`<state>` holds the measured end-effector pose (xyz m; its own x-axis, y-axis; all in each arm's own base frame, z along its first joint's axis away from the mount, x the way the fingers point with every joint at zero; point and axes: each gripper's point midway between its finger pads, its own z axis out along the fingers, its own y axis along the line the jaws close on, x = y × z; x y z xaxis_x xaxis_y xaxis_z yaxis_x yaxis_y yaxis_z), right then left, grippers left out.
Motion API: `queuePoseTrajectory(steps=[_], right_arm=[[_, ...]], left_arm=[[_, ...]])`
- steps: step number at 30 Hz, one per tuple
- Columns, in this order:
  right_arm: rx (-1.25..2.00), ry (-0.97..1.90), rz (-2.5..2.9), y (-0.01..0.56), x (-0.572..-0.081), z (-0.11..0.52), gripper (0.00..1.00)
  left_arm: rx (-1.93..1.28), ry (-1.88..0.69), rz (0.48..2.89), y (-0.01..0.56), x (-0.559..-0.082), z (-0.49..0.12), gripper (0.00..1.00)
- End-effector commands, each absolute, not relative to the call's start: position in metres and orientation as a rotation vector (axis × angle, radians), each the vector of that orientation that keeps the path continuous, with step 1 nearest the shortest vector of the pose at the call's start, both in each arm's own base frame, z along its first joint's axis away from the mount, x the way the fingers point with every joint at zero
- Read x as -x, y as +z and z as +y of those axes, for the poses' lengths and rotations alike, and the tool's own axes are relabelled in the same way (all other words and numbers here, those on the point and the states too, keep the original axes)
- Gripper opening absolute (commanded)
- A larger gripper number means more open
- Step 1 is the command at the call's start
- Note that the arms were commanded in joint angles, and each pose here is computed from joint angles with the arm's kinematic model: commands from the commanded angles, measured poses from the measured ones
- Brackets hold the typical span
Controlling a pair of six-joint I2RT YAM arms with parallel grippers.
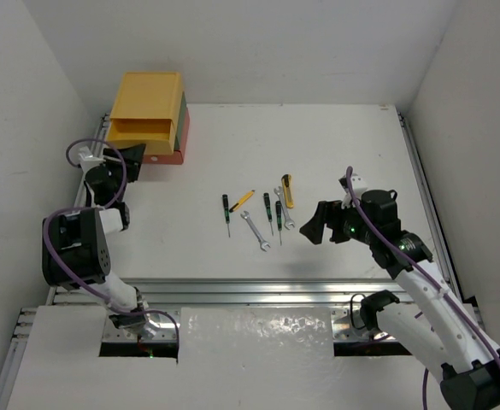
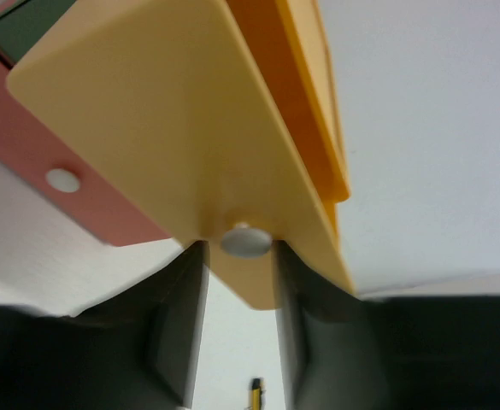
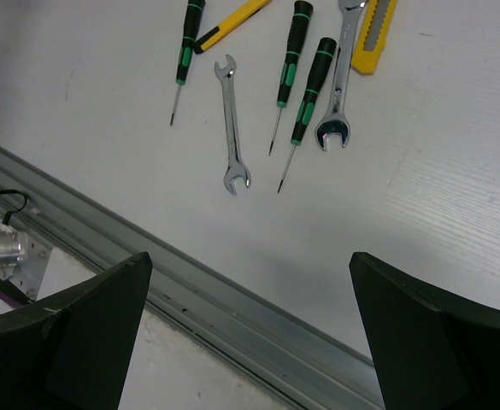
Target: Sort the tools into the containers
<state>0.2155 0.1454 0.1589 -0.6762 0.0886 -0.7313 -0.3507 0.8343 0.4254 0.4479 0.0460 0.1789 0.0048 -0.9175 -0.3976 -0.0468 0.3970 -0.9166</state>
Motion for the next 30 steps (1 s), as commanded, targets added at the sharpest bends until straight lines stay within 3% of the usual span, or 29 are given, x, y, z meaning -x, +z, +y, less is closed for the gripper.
queuePoseTrajectory(steps=[1,2,3,7,12,15,18,22,23,25,26,30], right_arm=[[0.221,0.722,2.192,0.161,-0.219,0.15,0.99],[0.211,0.72,2.206,0.159,-0.219,0.149,0.99],[0.189,0.695,2.24,0.153,-0.222,0.147,0.99],[0.107,0.662,2.346,0.142,-0.234,0.149,0.99],[0.11,0.487,2.435,0.116,-0.258,0.164,0.94],[0.116,0.426,2.477,0.105,-0.283,0.182,0.68],[0.109,0.355,2.48,0.099,-0.303,0.192,0.65],[0.106,0.272,2.539,0.066,-0.326,0.201,0.53],[0.105,0.264,2.549,0.062,-0.329,0.203,0.46],[0.113,0.259,2.55,0.061,-0.341,0.212,0.45],[0.112,0.231,2.579,0.048,-0.344,0.212,0.36],[0.115,0.203,2.599,0.038,-0.358,0.219,0.35]], left_arm=[[0.917,-0.877,1.397,0.19,-0.444,0.039,0.5],[0.93,-0.874,1.405,0.188,-0.441,0.038,0.6],[0.93,-0.864,1.409,0.192,-0.437,0.036,0.78],[0.902,-0.761,1.503,0.197,-0.423,0.018,1.0],[0.927,-0.622,1.587,0.2,-0.392,0.01,1.0],[0.985,-0.527,1.651,0.193,-0.365,0.015,1.0],[0.966,-0.475,1.687,0.201,-0.335,0.015,1.0],[0.732,-0.538,1.693,0.246,-0.31,-0.009,1.0],[0.627,-0.522,1.688,0.256,-0.303,-0.013,1.0],[0.561,-0.531,1.733,0.255,-0.297,-0.021,1.0],[0.535,-0.522,1.782,0.246,-0.293,-0.024,1.0],[0.43,-0.561,1.866,0.234,-0.28,-0.039,1.0]])
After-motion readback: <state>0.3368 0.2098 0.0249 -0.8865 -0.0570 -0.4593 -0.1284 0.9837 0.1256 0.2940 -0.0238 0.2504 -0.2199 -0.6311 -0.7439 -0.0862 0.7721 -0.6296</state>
